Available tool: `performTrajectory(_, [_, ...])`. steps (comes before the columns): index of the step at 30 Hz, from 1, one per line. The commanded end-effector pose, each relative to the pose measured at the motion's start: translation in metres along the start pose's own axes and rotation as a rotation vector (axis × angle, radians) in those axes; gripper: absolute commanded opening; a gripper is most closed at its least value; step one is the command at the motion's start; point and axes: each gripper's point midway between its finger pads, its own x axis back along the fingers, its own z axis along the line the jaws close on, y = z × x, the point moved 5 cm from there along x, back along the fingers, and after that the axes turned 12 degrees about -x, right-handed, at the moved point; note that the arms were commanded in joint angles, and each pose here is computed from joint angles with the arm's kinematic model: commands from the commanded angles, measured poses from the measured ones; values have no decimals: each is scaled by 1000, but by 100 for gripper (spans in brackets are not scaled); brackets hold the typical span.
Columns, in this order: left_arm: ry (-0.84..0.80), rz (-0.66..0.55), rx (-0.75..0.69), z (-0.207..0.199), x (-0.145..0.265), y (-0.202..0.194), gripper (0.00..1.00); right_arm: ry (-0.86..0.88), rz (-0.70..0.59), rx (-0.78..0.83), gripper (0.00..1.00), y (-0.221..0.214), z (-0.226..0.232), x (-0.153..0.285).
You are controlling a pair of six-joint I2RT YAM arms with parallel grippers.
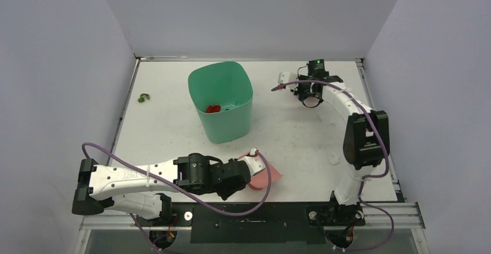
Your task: Sweep away the paper scraps from the table
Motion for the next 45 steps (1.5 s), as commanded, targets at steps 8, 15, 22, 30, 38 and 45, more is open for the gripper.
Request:
performTrajectory(8, [62,-45,8,2,-11,0,0,268,-132,-79,5,-3,76,162])
performTrajectory(15, [56,-22,-53,-4,-29,7,0,-208,44,-511,5,-82,-45,161])
performTrajectory(22, [86,3,-62,0,-46,21,0,-415,179,-685,5,-147,-108,107])
performTrajectory(30, [75,33,-47,14,-70,34,0,-342,200,-741,5,-161,-110,38])
performTrajectory(38, [47,64,-59,27,-96,49,0,-129,134,-767,5,-105,-40,46])
performTrajectory(45, [26,76,-65,27,-117,66,0,70,138,-828,5,-75,39,59])
